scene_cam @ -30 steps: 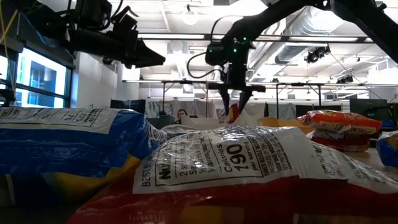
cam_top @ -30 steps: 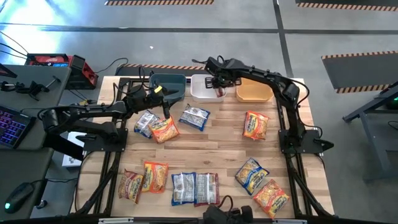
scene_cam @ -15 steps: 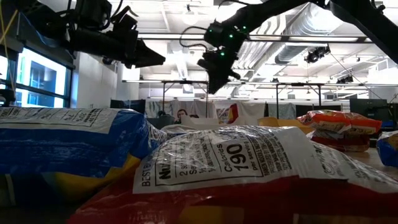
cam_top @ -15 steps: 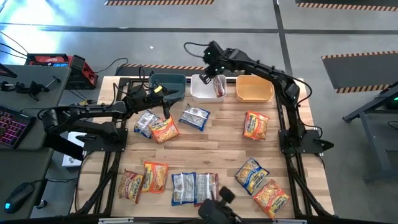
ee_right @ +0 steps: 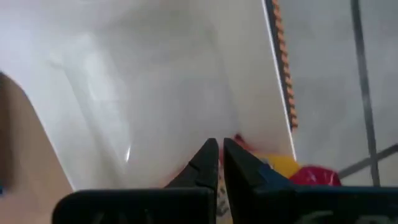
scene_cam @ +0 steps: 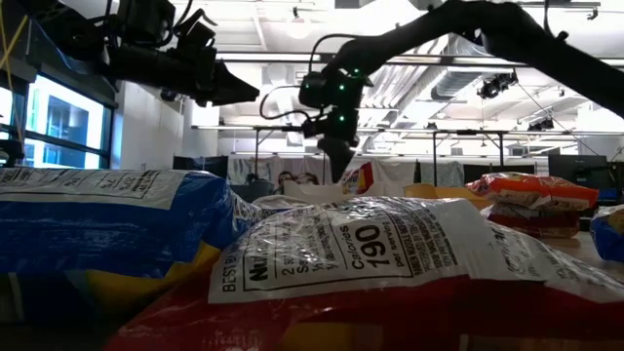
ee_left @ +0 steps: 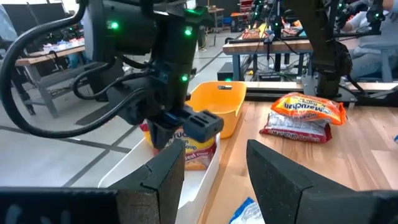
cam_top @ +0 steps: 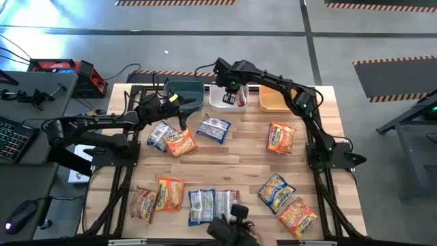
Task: Sort Maruchan noodles
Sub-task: Put the top middle red noodle pack into the white bin, then put the top left orange noodle pack into the blue bin
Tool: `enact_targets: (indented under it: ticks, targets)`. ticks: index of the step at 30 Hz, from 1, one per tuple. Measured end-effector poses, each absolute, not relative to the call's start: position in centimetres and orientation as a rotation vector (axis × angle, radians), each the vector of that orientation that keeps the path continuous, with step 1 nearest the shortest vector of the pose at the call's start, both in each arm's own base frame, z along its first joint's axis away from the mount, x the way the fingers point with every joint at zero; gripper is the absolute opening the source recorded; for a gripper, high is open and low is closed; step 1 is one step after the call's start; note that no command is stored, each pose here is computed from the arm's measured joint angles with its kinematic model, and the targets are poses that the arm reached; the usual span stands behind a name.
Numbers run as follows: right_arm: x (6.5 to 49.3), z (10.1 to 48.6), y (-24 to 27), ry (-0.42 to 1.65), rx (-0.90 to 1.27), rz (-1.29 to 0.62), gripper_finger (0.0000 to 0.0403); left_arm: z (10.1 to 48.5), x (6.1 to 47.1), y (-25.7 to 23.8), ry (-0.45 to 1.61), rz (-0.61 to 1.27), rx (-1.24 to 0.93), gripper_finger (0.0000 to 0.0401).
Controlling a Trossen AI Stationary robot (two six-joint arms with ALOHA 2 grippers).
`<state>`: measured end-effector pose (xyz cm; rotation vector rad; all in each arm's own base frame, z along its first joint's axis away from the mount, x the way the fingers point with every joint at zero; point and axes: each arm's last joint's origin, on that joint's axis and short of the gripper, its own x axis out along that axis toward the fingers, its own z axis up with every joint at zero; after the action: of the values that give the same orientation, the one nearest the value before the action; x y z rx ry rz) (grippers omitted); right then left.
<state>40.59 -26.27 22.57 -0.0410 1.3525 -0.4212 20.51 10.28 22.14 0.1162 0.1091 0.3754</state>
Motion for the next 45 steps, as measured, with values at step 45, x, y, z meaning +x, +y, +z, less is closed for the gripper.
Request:
enact_targets:
  ticks: [45]
  targets:
    - [29.0, 25.5, -14.7, 0.675, -0.046, -0.518, 0.0, 21.2, 20.4, 10.2, 0.196, 0.365, 0.079, 0.0158]
